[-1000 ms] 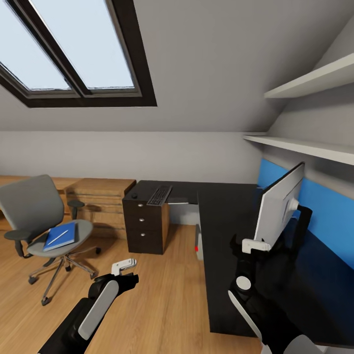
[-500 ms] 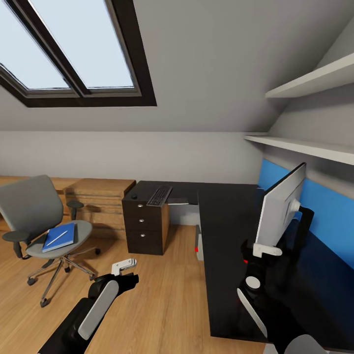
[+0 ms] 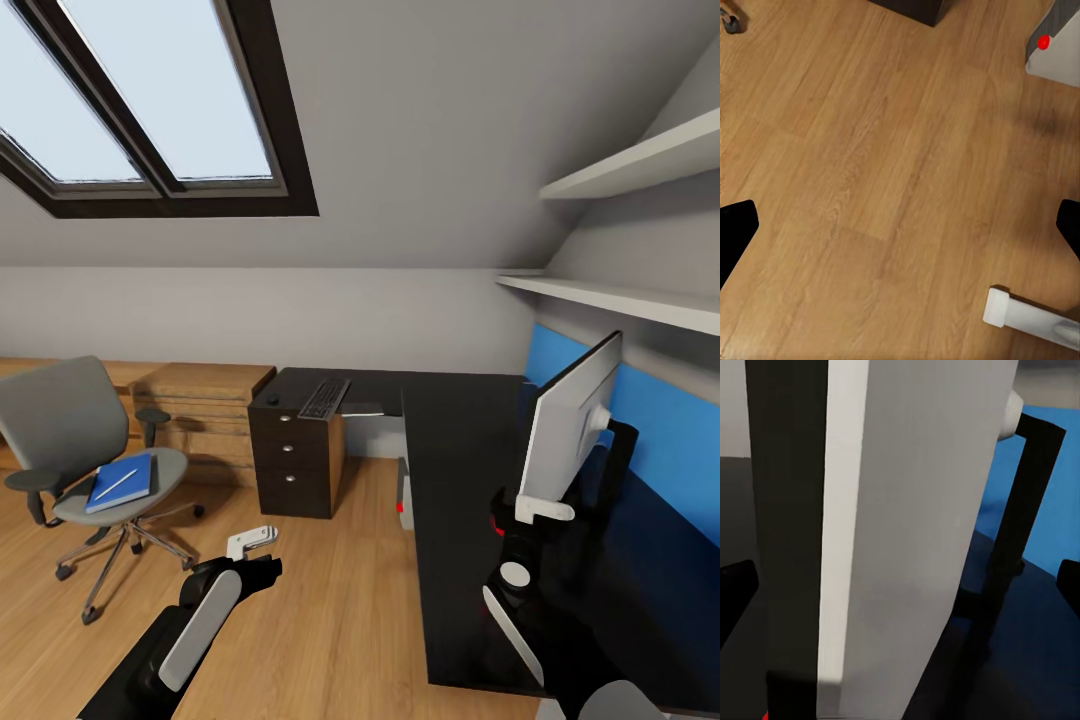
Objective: In the bedroom, organize the workspace by keeping the computer under the desk, ensuring the monitor is on the desk, placing the keyboard on the desk next to the monitor, placing the mouse on the desk next to the keyboard, moving the folder from the swivel chair onto the desk next to the mouse, stacking the notebook on top of the folder with the pen on top of the notebook, and positioning the swivel chair next to the desk.
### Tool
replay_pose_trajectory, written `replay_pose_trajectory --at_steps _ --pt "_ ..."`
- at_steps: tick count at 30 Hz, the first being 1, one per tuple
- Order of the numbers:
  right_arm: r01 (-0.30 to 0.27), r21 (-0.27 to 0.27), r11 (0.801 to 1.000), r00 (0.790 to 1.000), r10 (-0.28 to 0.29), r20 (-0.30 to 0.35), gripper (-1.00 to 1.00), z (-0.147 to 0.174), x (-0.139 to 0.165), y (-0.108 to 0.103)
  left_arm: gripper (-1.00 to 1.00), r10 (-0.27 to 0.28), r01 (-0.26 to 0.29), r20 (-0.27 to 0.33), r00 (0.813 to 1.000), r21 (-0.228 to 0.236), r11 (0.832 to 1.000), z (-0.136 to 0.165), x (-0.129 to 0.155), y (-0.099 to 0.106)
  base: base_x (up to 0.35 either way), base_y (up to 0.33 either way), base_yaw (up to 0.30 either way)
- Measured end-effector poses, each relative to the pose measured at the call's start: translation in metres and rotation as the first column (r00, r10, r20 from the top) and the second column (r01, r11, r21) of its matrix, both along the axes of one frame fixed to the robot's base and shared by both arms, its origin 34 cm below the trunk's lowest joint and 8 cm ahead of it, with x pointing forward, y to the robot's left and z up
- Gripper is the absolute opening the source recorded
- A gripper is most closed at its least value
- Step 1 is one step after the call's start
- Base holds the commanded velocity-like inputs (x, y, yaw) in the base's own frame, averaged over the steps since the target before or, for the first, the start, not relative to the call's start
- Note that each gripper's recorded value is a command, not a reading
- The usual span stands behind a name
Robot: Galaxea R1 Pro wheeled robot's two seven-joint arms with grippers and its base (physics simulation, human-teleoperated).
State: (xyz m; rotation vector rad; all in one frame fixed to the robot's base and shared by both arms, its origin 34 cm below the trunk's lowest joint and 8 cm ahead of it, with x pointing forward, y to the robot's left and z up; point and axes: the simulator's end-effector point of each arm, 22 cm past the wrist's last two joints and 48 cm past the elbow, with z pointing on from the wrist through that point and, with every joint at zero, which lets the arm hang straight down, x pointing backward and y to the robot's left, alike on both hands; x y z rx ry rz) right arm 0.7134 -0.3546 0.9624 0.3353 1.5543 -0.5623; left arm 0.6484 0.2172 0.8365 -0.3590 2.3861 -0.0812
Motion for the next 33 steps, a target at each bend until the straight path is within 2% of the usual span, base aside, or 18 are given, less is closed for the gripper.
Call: replay_pose_trajectory --at_steps 15,22,33 --pt "-0.001 -0.001 1.000 1.000 0.001 0.000 1.00 0.0000 0.0003 0.0009 1.00 0.000 0.000 0.000 1.000 0.001 1.000 -0.0001 0.0002 0.0002 -0.121 -0.096 0.000" --pt "-0.002 -0.001 1.000 1.000 0.002 0.001 1.00 0.0000 0.0004 0.0011 1.00 0.000 0.000 0.000 1.000 0.001 1.000 -0.0002 0.0002 0.0002 -0.217 -0.201 0.000" --pt "-0.004 -0.002 1.000 1.000 0.004 0.001 1.00 0.0004 0.0003 0.0017 1.00 0.004 -0.004 0.000 1.000 0.004 1.000 0.0000 0.0000 0.0021 -0.023 -0.111 0.000"
